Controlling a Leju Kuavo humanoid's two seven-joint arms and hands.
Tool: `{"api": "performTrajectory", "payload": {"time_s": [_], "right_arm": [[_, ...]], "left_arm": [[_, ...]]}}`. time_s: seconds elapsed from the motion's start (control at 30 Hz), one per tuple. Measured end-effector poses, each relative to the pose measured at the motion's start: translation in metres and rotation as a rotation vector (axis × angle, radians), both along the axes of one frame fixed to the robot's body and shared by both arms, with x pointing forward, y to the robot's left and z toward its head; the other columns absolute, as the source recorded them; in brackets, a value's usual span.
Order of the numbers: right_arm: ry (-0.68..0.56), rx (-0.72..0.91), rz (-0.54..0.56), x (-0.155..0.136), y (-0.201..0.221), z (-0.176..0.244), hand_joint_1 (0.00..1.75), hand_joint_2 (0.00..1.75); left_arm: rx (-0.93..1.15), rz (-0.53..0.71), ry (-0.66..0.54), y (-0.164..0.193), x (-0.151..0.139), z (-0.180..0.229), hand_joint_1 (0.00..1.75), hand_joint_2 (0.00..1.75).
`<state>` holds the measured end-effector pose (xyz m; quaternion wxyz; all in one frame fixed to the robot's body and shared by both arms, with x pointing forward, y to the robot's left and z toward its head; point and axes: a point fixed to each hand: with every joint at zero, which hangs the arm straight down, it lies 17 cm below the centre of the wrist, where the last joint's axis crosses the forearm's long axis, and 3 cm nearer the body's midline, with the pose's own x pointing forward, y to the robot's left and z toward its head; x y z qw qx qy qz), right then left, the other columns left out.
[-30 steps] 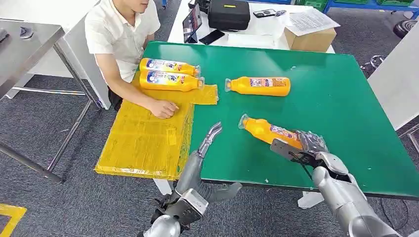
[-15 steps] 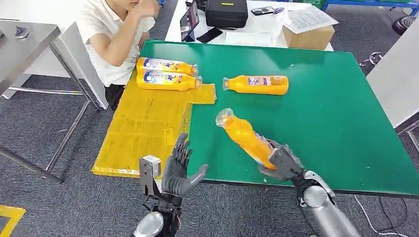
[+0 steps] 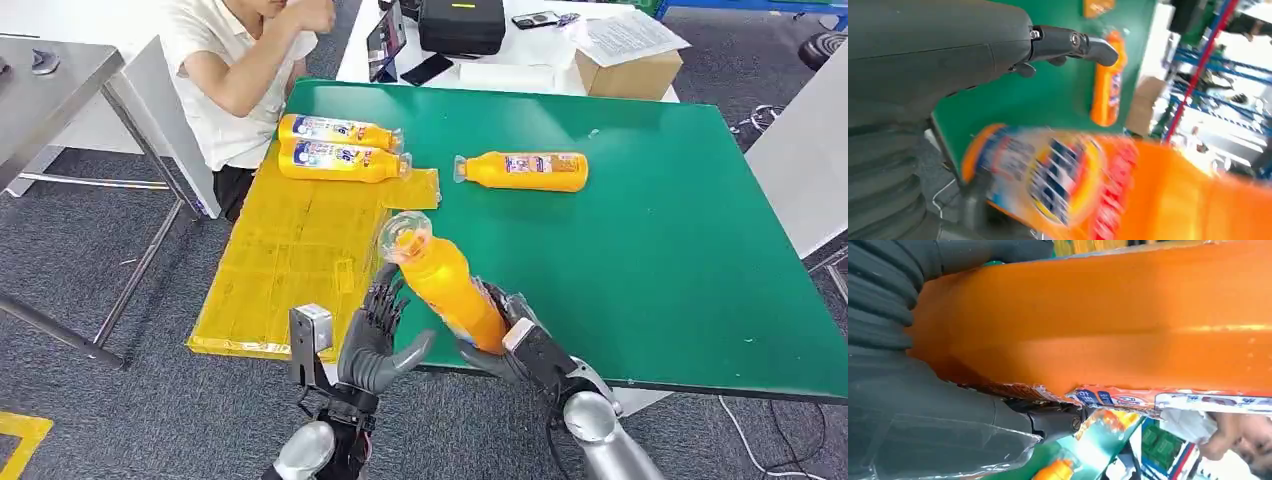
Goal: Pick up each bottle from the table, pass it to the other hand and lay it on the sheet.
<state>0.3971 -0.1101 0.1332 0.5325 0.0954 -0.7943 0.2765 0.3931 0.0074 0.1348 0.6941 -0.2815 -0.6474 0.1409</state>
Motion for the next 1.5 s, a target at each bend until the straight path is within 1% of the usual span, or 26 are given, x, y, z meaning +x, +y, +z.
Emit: {"api": "performTrajectory", "payload": {"time_s": [0.1, 0.2, 0.3, 0.5, 0.8, 0.87, 0.97, 1.07, 1.17, 1.3, 1.5], "right_arm": [[0.007, -0.013, 0.034, -0.007, 0.013, -0.005, 1.75, 1.75], [0.049, -0.057, 0.088, -0.017, 0.028, -0.022, 1.75, 1.75], [0.074, -0.081, 0.110, -0.023, 0.034, -0.036, 1.75, 1.75], [0.081, -0.140, 0.130, -0.027, 0.041, -0.051, 1.75, 1.75], [0.084, -0.160, 0.137, -0.024, 0.042, -0.056, 1.75, 1.75], [0.077, -0.171, 0.140, -0.022, 0.043, -0.055, 1.75, 1.75], [0.085, -0.197, 0.130, -0.013, 0.041, -0.058, 1.75, 1.75], [0.088, -0.210, 0.119, -0.007, 0.038, -0.062, 1.75, 1.75], [0.083, -0.231, 0.099, -0.006, 0.033, -0.069, 1.75, 1.75], [0.087, -0.244, 0.089, -0.007, 0.029, -0.074, 1.75, 1.75], [0.077, -0.266, 0.080, -0.009, 0.027, -0.075, 1.75, 1.75]], "left_arm": [[-0.013, -0.007, -0.024, -0.003, 0.001, 0.010, 0.00, 1.75], [-0.022, -0.027, -0.101, -0.010, -0.003, 0.035, 0.00, 1.75], [-0.007, -0.043, -0.149, -0.016, -0.007, 0.050, 0.00, 1.75], [-0.010, -0.069, -0.147, -0.023, -0.008, 0.053, 0.00, 1.75], [-0.007, -0.072, -0.146, -0.024, -0.008, 0.052, 0.00, 1.75], [-0.014, -0.081, -0.123, -0.026, -0.007, 0.049, 0.00, 1.75], [-0.043, -0.091, -0.069, -0.029, 0.003, 0.042, 0.00, 1.75], [-0.044, -0.111, -0.049, -0.034, 0.010, 0.036, 0.00, 1.75], [-0.012, -0.097, -0.028, -0.034, 0.015, 0.025, 0.00, 1.75], [0.072, -0.049, -0.047, -0.034, 0.020, 0.016, 0.00, 1.75], [0.171, -0.025, -0.053, -0.036, 0.024, 0.001, 0.00, 1.75]]}}
